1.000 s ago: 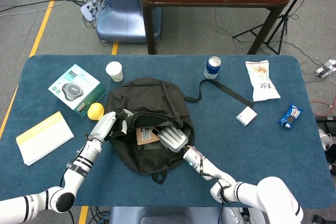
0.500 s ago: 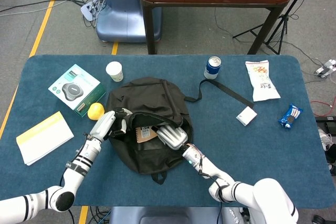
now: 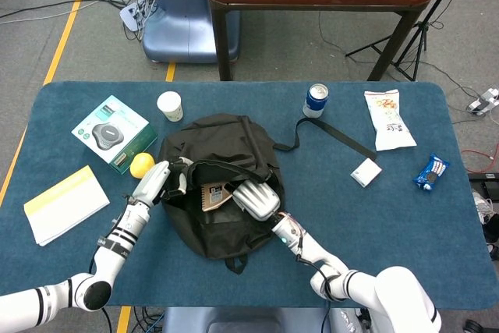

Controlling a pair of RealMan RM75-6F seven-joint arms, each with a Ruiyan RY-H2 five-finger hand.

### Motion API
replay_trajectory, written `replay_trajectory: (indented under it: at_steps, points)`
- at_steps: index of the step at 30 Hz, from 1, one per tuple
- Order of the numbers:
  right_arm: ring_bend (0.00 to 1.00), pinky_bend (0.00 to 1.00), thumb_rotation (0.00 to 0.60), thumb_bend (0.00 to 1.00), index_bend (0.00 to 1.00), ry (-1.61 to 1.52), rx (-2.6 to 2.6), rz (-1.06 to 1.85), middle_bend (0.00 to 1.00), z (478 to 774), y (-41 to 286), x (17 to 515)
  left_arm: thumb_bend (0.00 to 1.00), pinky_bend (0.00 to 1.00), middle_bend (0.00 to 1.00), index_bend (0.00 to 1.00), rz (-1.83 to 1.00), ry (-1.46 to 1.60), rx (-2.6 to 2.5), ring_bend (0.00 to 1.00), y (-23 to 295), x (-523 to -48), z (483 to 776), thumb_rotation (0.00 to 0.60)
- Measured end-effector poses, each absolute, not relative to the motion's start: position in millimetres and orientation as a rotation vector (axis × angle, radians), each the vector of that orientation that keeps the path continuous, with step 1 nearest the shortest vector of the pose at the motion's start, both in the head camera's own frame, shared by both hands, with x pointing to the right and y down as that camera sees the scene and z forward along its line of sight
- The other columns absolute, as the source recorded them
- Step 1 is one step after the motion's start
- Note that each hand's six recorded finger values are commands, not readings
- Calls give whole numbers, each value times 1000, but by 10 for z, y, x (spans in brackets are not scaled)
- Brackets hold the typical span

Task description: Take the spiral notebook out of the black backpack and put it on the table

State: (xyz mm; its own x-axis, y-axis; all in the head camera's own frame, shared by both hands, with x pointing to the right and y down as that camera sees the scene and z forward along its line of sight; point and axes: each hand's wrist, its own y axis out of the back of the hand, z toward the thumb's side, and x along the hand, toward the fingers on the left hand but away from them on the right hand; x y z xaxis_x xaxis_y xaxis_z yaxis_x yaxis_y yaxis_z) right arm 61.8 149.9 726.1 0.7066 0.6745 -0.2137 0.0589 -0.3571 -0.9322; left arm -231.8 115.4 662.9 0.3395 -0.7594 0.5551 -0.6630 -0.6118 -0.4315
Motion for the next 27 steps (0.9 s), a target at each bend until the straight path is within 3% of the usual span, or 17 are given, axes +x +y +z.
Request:
replay_trajectory:
  at_steps: [9,21,27]
  points:
    - [544,451,600,695,947,-647,-1855,616,682,6928,1525,737,686,103,352,628,-1126,1314,-2458,273,1155,-2331,6581,600]
    - [610,500,600,704,978,-721,-1873,487,739,6123,1616,1069,673,103,341,583,-1148,1272,-2461,264,1230,-2362,6540,600]
    - [620,501,600,707,984,-772,-1875,457,746,5615,1652,1342,623,103,300,499,-1160,1226,-2468,226,1293,-2382,6500,600]
